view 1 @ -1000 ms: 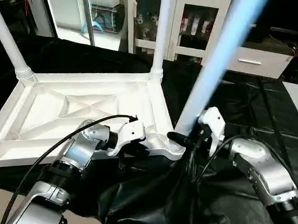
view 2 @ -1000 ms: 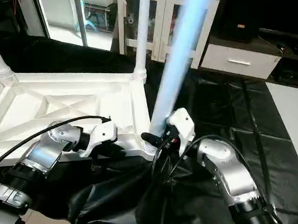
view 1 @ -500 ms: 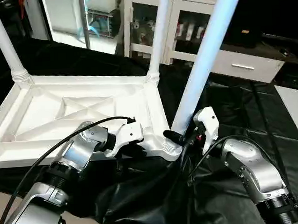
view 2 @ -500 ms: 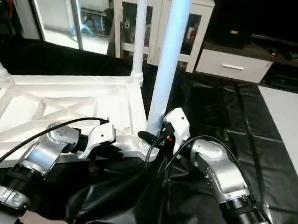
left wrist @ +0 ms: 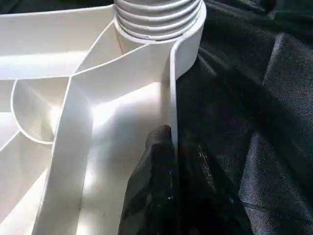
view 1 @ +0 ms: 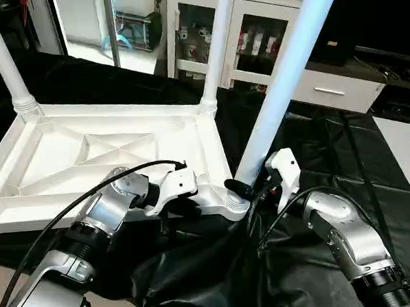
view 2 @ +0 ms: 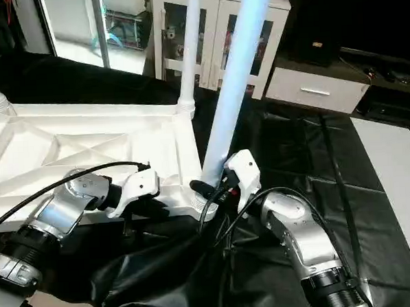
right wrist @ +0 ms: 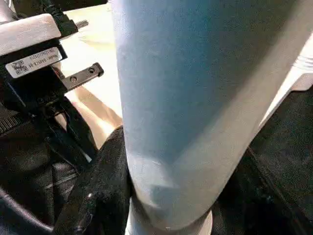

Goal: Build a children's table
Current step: Insert table leg to table base

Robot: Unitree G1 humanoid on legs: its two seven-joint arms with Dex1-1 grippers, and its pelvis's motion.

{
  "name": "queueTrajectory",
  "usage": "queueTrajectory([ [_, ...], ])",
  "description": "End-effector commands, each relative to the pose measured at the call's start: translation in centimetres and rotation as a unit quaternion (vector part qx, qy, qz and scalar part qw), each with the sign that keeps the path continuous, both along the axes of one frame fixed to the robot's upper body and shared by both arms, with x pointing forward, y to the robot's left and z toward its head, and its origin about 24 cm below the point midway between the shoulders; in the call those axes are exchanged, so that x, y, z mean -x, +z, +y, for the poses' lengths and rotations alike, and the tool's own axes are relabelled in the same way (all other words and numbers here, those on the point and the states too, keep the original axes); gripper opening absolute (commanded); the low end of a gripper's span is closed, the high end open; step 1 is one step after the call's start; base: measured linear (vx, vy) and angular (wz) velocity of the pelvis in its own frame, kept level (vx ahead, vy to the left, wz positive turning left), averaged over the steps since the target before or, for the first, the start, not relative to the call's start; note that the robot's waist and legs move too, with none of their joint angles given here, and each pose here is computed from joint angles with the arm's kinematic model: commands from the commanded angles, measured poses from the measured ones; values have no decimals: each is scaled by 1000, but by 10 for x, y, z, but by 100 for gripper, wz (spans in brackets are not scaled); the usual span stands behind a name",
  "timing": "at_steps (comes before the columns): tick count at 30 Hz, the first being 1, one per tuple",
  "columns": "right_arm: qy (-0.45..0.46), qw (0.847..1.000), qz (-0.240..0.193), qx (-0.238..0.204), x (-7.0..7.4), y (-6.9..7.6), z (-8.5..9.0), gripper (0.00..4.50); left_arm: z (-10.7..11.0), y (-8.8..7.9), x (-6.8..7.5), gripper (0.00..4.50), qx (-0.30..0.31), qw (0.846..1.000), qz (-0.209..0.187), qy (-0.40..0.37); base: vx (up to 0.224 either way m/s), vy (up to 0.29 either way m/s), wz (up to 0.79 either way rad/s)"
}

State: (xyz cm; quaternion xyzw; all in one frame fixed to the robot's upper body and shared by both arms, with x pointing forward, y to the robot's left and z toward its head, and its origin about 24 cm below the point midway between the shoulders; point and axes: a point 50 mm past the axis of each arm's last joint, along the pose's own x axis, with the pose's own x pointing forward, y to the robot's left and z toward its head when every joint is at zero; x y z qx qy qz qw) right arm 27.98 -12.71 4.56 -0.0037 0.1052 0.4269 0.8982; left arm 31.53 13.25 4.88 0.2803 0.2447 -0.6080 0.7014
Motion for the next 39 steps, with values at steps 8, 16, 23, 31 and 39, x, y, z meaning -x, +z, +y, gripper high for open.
queueTrajectory([
  [8,-159,971,139,107,7,-67,-30,185,-5,-5,-5,0,29,998,10,61,0,0,0],
  [16,-375,907,160,104,-23,-71,-26,185,-57,12,-31,0,94,977,-3,192,-27,-12,5],
  [23,-447,873,161,112,-42,-68,3,185,-95,28,-53,0,121,944,-45,303,38,-21,-8],
  [31,-465,867,137,116,-52,-59,9,185,-94,33,-60,0,105,936,-77,326,0,0,0],
  [39,-454,879,128,73,-59,-53,18,220,-92,28,-62,0,100,934,-70,335,0,0,0],
])
